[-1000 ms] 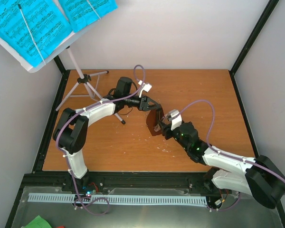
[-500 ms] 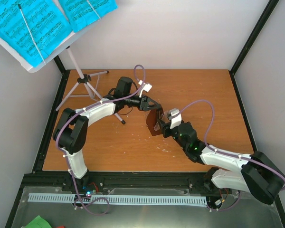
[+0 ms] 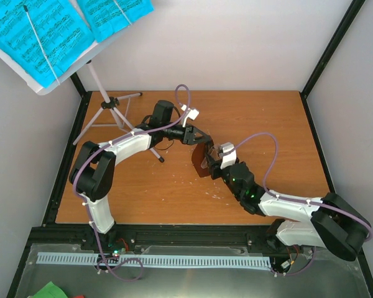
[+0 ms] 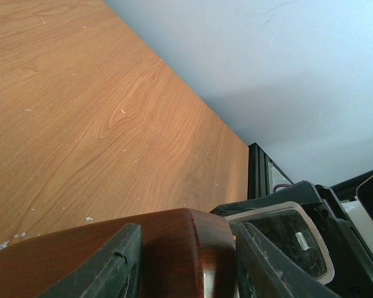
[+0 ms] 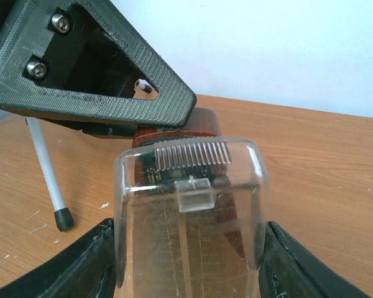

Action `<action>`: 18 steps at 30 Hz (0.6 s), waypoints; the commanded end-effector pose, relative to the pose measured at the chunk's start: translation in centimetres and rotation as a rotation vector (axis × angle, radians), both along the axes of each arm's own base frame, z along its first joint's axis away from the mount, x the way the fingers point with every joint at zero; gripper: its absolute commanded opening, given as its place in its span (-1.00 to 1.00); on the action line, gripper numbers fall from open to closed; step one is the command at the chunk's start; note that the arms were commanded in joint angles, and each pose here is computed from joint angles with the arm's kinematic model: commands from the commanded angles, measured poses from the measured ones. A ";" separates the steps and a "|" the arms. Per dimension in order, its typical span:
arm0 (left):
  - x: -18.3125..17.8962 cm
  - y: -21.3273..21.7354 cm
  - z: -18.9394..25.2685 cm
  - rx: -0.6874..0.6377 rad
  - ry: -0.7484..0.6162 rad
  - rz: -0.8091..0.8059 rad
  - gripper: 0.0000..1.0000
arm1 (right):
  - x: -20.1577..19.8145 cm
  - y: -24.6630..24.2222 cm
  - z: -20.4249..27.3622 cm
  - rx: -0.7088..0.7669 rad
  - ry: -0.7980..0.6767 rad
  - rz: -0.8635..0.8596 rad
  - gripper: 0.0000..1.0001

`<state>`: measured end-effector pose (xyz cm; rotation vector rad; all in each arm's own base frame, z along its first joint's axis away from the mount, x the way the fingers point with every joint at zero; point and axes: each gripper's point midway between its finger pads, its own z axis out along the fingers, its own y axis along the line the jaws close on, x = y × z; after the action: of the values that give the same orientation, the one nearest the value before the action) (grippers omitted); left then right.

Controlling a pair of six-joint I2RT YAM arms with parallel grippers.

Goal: Pack up the instrument practice props

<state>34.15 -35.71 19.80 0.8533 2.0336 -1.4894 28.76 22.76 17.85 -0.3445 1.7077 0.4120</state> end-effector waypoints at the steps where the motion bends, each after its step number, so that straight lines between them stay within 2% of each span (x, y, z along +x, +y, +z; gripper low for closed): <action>1: 0.5 0.7 -4.1 0.120 0.089 0.076 -0.16 | -0.2 0.3 1.3 0.057 -0.049 -0.021 -0.26; 18: 0.5 0.8 -3.9 0.123 0.086 0.079 -0.16 | 0.0 0.5 -1.7 0.005 -0.033 -0.047 -0.28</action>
<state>34.19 -35.71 19.77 0.8498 2.0363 -1.4877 28.99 23.08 16.48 -0.3098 1.6904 0.3651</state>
